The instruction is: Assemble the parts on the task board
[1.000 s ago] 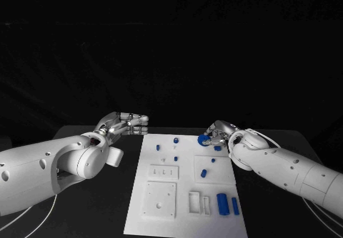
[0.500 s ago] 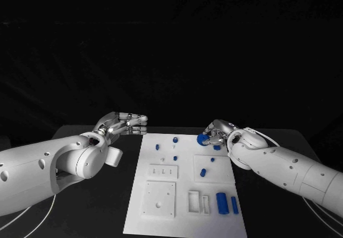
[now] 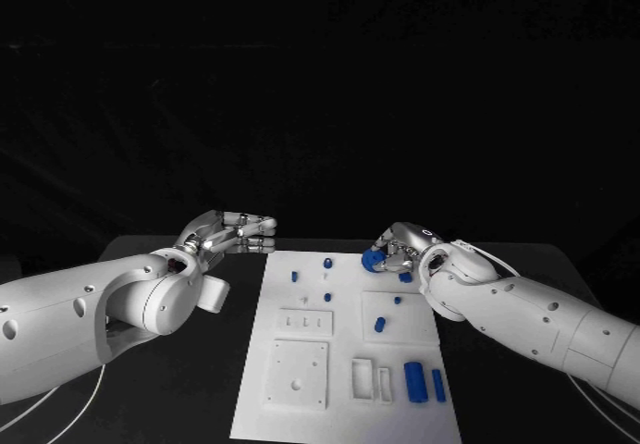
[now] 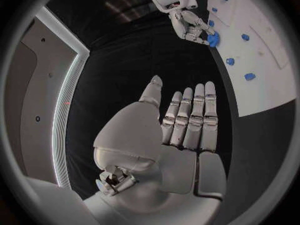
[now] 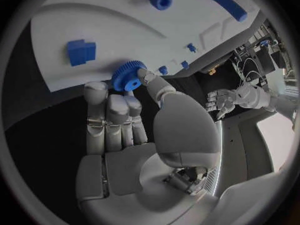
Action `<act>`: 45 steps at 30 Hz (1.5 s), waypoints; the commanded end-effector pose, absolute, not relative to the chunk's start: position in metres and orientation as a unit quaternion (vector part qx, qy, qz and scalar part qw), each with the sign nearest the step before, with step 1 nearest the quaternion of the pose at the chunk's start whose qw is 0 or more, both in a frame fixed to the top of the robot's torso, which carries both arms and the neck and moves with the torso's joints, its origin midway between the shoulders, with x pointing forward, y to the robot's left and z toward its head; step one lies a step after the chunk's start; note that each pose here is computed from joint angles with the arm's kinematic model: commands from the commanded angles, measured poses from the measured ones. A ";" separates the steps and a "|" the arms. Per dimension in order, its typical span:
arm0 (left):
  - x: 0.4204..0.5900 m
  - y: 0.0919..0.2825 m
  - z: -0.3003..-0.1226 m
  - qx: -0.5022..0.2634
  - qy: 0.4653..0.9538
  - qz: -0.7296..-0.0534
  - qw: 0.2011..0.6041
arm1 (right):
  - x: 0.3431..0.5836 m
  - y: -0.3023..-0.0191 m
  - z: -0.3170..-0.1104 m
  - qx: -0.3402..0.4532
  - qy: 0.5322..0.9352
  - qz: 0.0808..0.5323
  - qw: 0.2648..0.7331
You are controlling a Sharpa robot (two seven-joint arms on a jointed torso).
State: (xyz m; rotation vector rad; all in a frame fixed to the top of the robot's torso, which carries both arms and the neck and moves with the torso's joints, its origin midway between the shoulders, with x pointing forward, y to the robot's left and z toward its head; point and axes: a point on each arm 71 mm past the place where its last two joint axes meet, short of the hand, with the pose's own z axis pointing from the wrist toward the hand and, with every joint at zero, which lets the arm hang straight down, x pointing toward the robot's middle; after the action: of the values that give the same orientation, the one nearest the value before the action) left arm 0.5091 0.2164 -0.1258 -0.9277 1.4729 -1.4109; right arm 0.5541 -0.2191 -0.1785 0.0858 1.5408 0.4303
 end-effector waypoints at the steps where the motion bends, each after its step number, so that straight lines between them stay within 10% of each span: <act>1: 0.509 0.215 -0.125 -0.367 0.592 -0.572 0.434 | 0.548 -0.208 -0.168 0.013 0.661 0.200 0.723; 21: 0.507 0.210 -0.124 -0.365 0.594 -0.575 0.429 | 0.529 -0.131 -0.159 -0.061 0.629 0.243 0.736; 45: 0.507 0.206 -0.124 -0.364 0.595 -0.576 0.426 | 0.532 -0.115 -0.182 -0.088 0.652 0.227 0.718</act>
State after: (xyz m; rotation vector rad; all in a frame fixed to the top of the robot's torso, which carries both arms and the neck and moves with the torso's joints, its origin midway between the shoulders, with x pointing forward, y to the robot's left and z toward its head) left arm 0.5075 0.2089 -0.1256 -0.9220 1.4847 -1.4243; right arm 0.5326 -0.1163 -0.1806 -0.1708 1.4334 0.5139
